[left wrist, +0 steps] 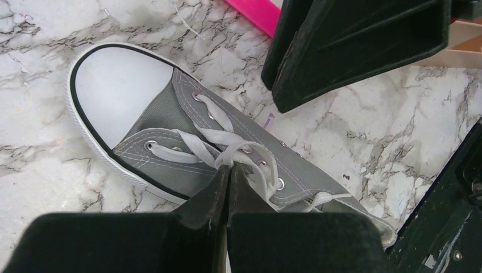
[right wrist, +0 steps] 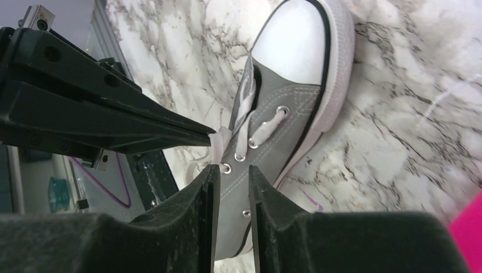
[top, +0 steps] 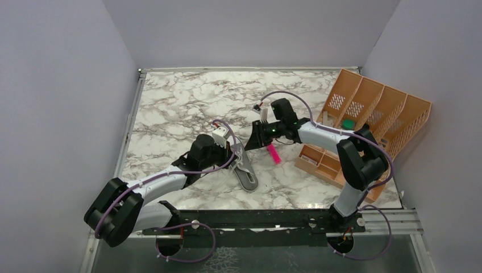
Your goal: Tie the shoes
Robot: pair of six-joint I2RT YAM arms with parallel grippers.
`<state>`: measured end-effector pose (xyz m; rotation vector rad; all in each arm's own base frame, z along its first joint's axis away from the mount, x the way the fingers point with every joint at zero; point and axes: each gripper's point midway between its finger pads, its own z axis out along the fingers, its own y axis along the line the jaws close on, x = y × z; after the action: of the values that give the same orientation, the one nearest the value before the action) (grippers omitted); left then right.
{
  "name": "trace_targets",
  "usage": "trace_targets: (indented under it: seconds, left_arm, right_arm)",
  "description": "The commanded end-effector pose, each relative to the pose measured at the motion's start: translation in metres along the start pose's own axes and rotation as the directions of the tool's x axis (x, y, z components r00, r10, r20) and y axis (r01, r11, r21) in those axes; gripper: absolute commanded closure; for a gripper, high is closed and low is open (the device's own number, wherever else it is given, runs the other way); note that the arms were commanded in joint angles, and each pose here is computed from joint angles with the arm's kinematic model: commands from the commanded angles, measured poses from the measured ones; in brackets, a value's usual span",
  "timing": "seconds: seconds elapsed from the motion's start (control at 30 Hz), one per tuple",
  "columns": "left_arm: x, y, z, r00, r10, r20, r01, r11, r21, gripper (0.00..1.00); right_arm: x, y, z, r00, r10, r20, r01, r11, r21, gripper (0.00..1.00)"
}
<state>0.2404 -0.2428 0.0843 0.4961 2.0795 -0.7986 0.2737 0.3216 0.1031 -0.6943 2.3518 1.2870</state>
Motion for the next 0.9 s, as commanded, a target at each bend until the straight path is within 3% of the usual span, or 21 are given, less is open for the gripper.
trace_targets:
  seconds: [0.0, 0.47, 0.87]
  left_arm:
    - [-0.018, -0.007, -0.005, 0.995, 0.058, 0.076, -0.060, 0.998, 0.024, 1.00]
    - [-0.015, -0.007, -0.009, 0.995, 0.052, 0.085, -0.054, 0.998, 0.026, 1.00]
    - [-0.014, -0.007, -0.006, 0.996, 0.054, 0.074, -0.056, 0.998, 0.029, 1.00]
  right_arm:
    - [-0.003, 0.016, 0.011, 0.999, -0.042, 0.013, 0.044, 0.989, -0.144, 0.71]
    - [0.006, 0.005, 0.035, 0.998, -0.049, -0.032, 0.044, 0.986, -0.158, 0.70]
    - [0.021, 0.012, 0.024, 1.000, -0.003, -0.012, 0.001, 0.988, -0.152, 0.58]
